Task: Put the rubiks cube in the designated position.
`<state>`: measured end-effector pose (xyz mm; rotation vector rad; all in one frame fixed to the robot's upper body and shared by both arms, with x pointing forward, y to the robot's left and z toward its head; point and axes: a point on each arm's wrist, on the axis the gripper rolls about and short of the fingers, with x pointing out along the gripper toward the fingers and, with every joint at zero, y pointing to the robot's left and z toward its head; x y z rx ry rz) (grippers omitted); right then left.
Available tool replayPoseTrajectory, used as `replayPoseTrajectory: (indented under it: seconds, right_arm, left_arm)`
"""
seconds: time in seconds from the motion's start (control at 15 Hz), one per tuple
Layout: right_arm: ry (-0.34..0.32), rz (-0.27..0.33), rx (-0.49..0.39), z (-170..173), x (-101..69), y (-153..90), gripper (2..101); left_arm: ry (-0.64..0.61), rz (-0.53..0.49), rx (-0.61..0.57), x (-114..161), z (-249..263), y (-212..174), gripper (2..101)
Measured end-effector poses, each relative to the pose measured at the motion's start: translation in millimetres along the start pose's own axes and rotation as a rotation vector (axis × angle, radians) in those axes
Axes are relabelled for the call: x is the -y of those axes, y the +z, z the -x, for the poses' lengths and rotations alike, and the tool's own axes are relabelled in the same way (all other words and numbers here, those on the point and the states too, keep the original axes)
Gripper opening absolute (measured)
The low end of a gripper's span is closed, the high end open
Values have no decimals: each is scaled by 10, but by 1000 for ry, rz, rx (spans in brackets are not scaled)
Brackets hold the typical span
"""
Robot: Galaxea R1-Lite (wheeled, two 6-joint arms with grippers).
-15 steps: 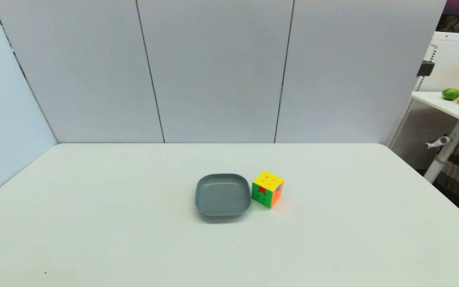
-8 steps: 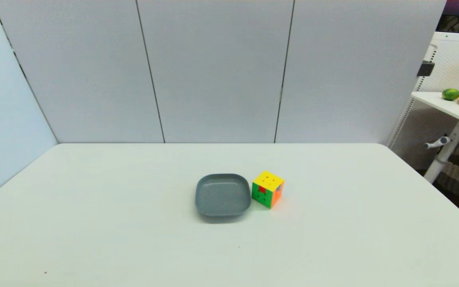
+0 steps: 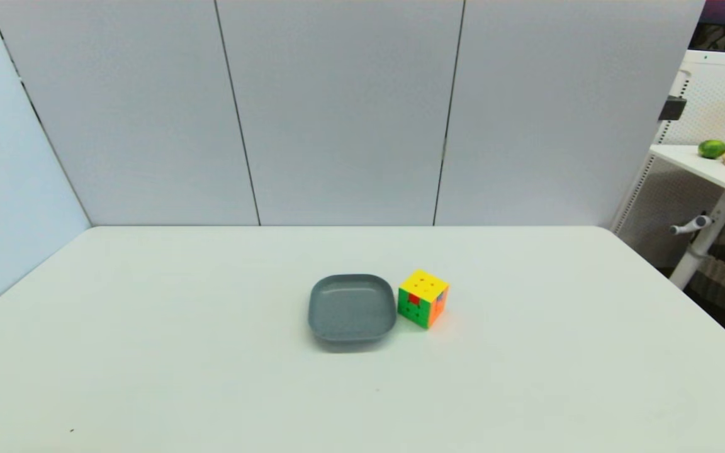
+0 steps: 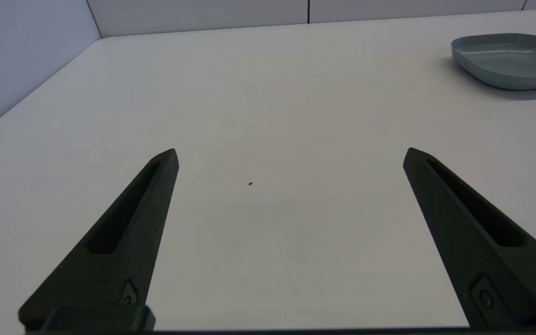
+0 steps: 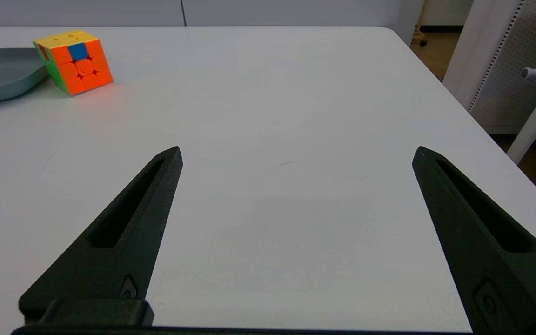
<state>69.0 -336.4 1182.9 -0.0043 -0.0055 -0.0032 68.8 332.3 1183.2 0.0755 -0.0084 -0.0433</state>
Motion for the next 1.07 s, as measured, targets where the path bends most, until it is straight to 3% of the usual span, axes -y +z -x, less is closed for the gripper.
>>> replayPoseTrajectory:
  seconds: [1.07]
  right_arm:
    - [0, -1, 0, 0, 0, 0, 980]
  left_arm:
    - [0, 0, 0, 0, 0, -3, 978]
